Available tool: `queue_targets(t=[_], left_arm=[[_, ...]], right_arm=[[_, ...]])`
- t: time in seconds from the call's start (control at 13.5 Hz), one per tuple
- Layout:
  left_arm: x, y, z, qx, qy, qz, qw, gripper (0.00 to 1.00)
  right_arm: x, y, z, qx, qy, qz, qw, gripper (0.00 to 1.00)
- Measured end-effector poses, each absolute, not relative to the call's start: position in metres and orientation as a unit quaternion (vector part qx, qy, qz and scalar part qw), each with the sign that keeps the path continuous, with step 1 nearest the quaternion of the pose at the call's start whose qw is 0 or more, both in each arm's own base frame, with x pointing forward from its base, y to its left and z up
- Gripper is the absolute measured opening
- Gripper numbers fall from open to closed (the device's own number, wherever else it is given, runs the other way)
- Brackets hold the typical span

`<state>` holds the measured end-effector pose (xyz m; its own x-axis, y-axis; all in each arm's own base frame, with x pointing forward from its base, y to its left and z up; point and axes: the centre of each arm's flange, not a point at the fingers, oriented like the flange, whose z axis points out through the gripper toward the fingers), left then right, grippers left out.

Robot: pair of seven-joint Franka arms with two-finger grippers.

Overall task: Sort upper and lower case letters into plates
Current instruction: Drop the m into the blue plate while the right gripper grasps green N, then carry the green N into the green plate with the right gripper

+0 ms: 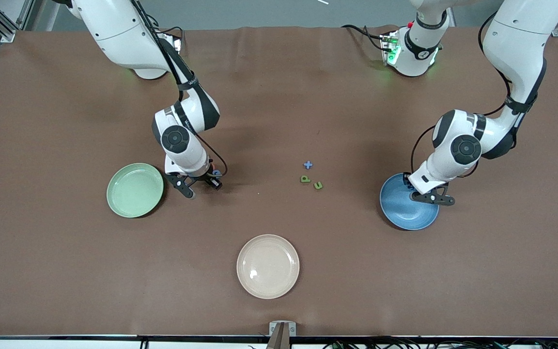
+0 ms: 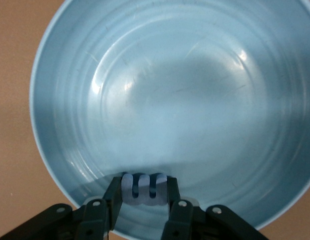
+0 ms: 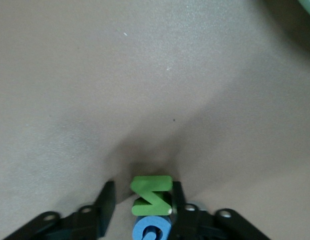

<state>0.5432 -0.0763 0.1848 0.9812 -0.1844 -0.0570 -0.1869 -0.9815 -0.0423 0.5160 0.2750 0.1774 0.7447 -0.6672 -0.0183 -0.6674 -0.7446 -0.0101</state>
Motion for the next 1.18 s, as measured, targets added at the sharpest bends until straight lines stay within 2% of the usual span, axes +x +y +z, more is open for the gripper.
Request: queue_targets(t=[0.07, 0.3, 0.37, 0.59, 0.74, 1.03, 1.18], left_arm=[[0.543, -0.076, 0.184, -0.995, 0.093, 0.027, 0.024, 0.41], [0.544, -0.076, 0.184, -0.995, 0.093, 0.025, 0.023, 0.41], [0.546, -0.076, 0.187, -0.995, 0.093, 0.019, 0.023, 0.46], [0.560, -0.078, 0.214, -0.995, 0.093, 0.000, 0.030, 0.78], [0.571, -0.094, 0.246, -0.995, 0.087, 0.011, 0.042, 0.98], [0.575, -0.174, 0.289, -0.999, 0.025, -0.006, 0.029, 1.00], [0.566, -0.223, 0.292, -1.000, -0.006, -0.012, 0.018, 1.00]], right_arm=[[0.516, 0.275, 0.178, -0.934, 0.357, 0.007, 0.008, 0.34], [0.517, 0.274, 0.179, -0.933, 0.358, 0.011, 0.002, 0.34], [0.519, 0.271, 0.180, -0.933, 0.361, 0.013, 0.000, 0.34], [0.537, 0.249, 0.202, -0.936, 0.352, 0.017, -0.005, 0.34], [0.554, 0.207, 0.230, -0.944, 0.327, 0.032, -0.013, 0.34], [0.573, 0.085, 0.285, -0.963, 0.260, 0.065, -0.012, 0.34], [0.571, 0.034, 0.287, -0.967, 0.243, 0.074, -0.007, 0.34]])
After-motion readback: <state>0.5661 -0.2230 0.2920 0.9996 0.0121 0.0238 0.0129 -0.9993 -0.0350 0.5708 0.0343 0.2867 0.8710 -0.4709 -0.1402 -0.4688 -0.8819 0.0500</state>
